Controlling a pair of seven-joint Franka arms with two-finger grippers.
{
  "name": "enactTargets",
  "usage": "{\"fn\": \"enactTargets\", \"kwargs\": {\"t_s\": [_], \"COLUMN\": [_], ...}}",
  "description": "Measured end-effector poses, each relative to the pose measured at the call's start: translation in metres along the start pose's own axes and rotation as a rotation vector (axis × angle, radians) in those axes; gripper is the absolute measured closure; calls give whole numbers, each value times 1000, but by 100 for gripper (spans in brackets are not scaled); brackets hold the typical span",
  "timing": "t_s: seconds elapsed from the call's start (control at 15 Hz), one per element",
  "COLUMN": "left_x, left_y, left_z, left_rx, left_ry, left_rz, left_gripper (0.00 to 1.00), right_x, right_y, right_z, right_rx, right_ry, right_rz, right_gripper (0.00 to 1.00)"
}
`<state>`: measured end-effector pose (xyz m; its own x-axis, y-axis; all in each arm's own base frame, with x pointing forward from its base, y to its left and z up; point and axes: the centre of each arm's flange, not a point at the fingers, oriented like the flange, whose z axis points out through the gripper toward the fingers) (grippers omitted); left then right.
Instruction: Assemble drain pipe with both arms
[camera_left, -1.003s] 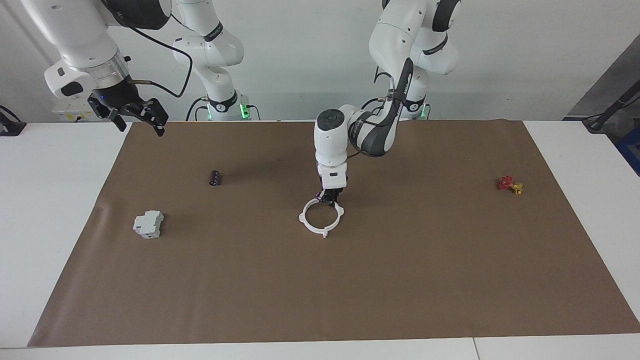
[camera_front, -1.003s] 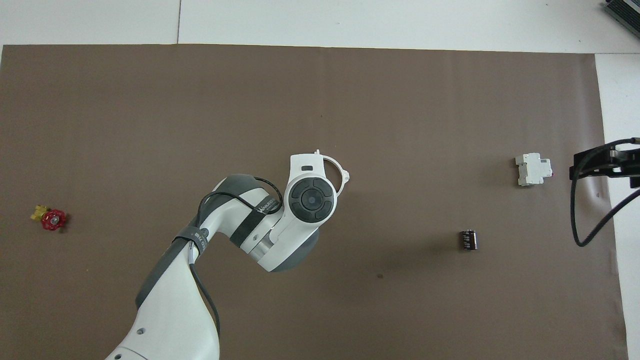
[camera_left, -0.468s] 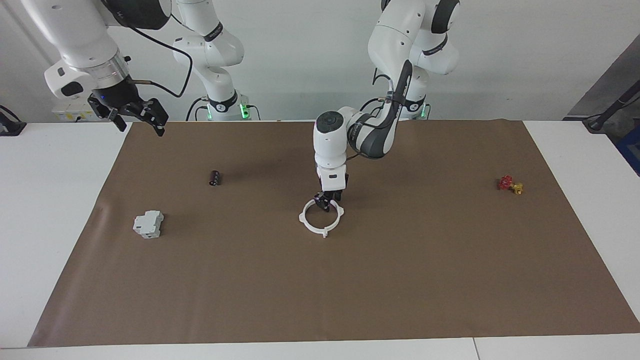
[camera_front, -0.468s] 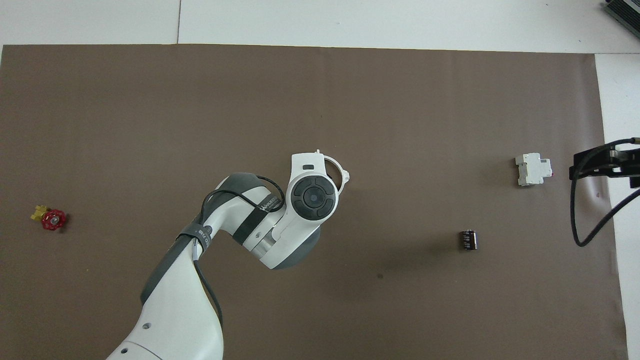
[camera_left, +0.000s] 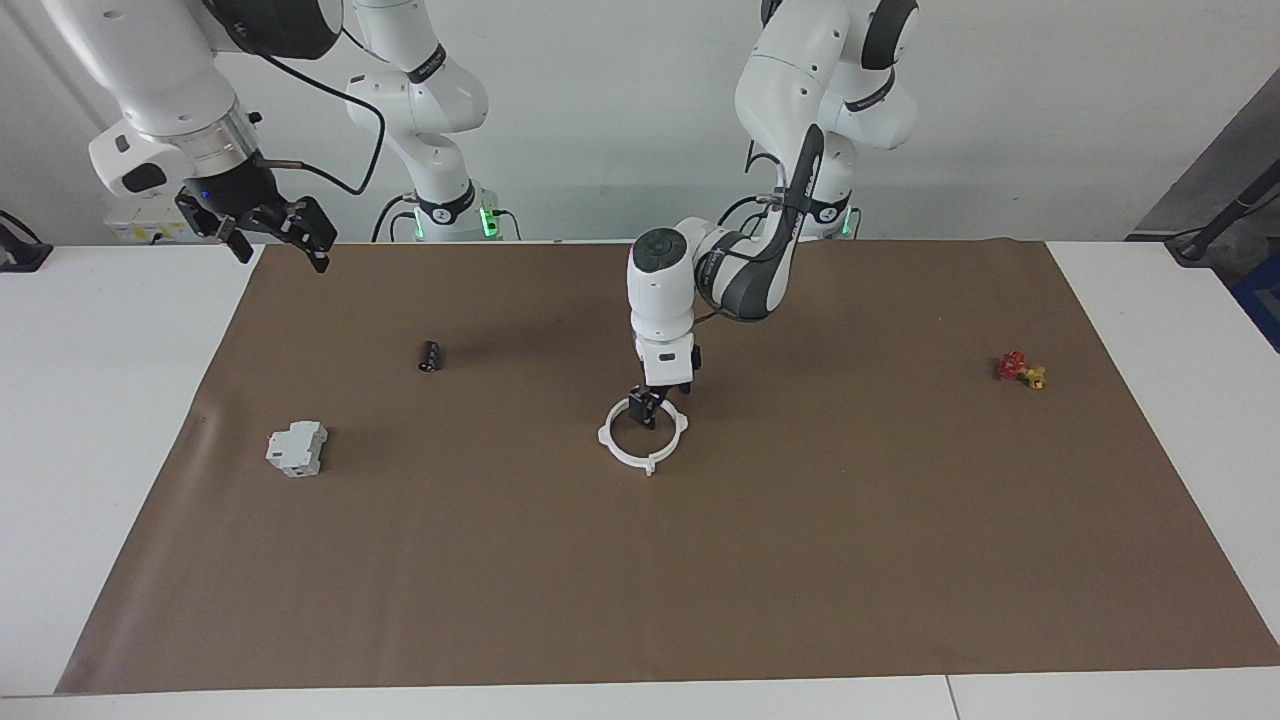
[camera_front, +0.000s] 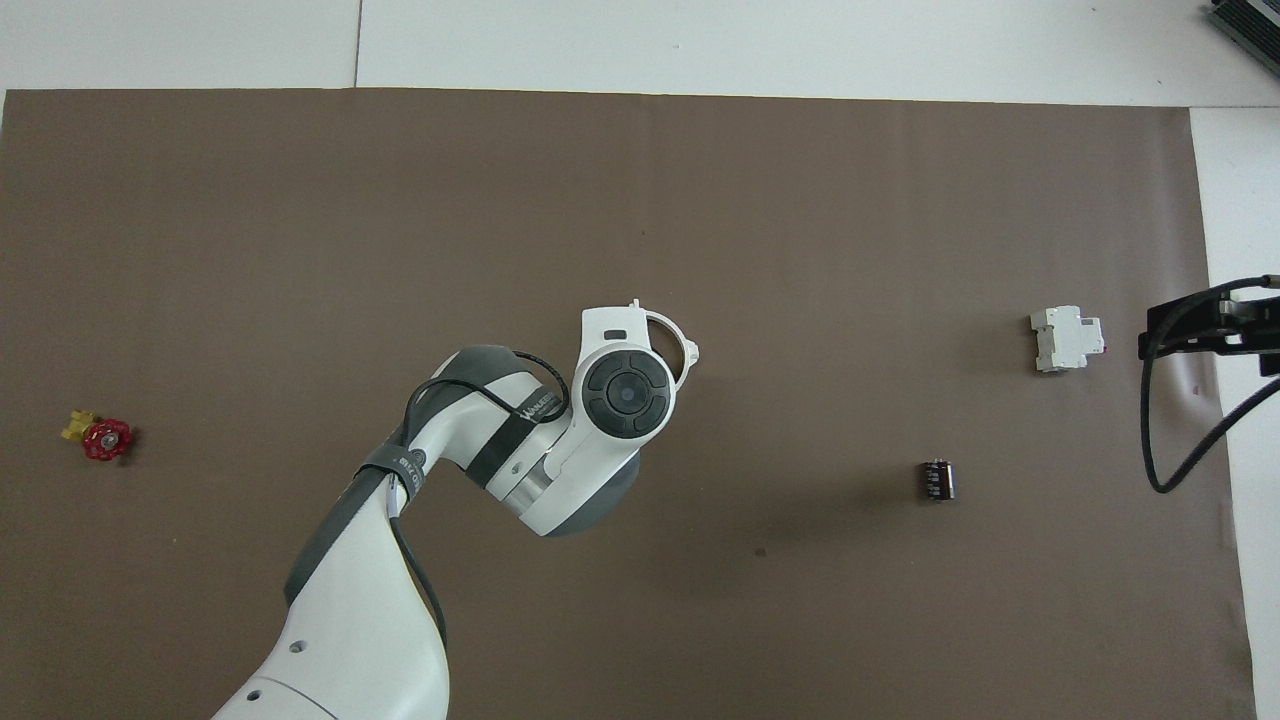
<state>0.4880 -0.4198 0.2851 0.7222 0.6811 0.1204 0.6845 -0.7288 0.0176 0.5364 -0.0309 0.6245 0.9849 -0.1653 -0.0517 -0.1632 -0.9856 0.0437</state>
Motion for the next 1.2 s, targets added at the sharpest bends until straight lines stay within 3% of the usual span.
{"fn": "enactTargets", "kwargs": {"t_s": [0.4,0.87,1.2], "left_x": [31,167,240], "left_y": [7,-82,-163], "left_z": [-68,-207,-265], "left_rx": [83,137,143], "left_ry": [19,-40,-97], "left_rz": [26,294,505], "left_gripper": [0,0,0], "right_x": [0,0,0], "right_y": [0,0,0], "right_z": [0,0,0], "right_rx": [0,0,0], "right_ry": [-1,-1,-1], "right_rz": [0,0,0], "right_gripper": [0,0,0]}}
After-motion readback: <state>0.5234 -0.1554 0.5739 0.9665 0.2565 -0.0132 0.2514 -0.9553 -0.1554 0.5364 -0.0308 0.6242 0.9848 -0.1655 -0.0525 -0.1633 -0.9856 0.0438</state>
